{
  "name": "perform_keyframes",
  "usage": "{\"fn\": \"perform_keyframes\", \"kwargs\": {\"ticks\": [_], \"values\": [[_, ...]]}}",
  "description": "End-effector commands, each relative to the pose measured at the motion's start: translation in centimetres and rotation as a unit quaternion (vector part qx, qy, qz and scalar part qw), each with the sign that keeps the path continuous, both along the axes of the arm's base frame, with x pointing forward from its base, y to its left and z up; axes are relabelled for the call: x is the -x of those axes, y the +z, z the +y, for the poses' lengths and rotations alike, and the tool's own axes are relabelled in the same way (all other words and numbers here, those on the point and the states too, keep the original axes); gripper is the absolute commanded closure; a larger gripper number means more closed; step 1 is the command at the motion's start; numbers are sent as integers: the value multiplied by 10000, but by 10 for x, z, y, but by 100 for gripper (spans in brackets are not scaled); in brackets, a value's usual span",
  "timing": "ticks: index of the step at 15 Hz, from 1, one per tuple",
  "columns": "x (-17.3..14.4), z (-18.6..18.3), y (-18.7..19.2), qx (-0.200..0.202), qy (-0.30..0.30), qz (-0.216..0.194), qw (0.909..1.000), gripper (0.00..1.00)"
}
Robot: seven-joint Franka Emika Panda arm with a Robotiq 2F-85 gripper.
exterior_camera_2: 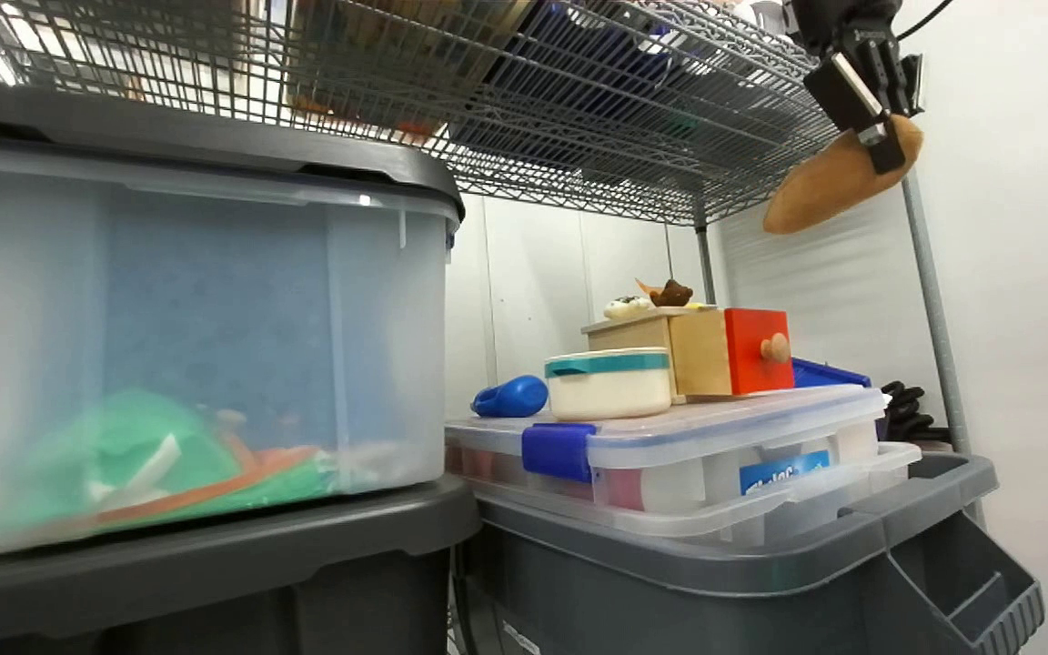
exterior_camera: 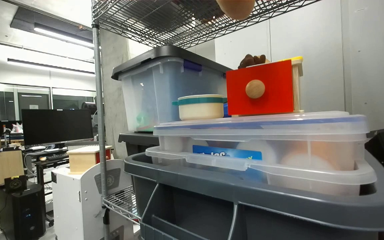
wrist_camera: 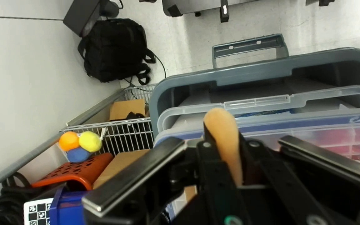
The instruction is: Put the brown plush, the teddy toy and the white toy in the drawer, and the scissors in the white container
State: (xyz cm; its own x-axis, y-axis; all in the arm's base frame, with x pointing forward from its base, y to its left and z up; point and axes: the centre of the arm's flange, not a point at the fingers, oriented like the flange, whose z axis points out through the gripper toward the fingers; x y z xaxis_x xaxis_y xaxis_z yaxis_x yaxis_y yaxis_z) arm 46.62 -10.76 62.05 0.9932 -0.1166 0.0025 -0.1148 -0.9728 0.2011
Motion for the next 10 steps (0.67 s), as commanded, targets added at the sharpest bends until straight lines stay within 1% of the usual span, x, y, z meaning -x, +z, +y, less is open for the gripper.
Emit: {"fn": "perform_keyframes", "kwargs": {"ticks": [1, 7, 10], "values": [[-4, -8, -6, 28, 62, 292, 9996, 97], [-12, -10, -26, -38, 135, 864, 9962, 97], [-16, -13, -29, -20, 125, 1024, 9947, 97]]}}
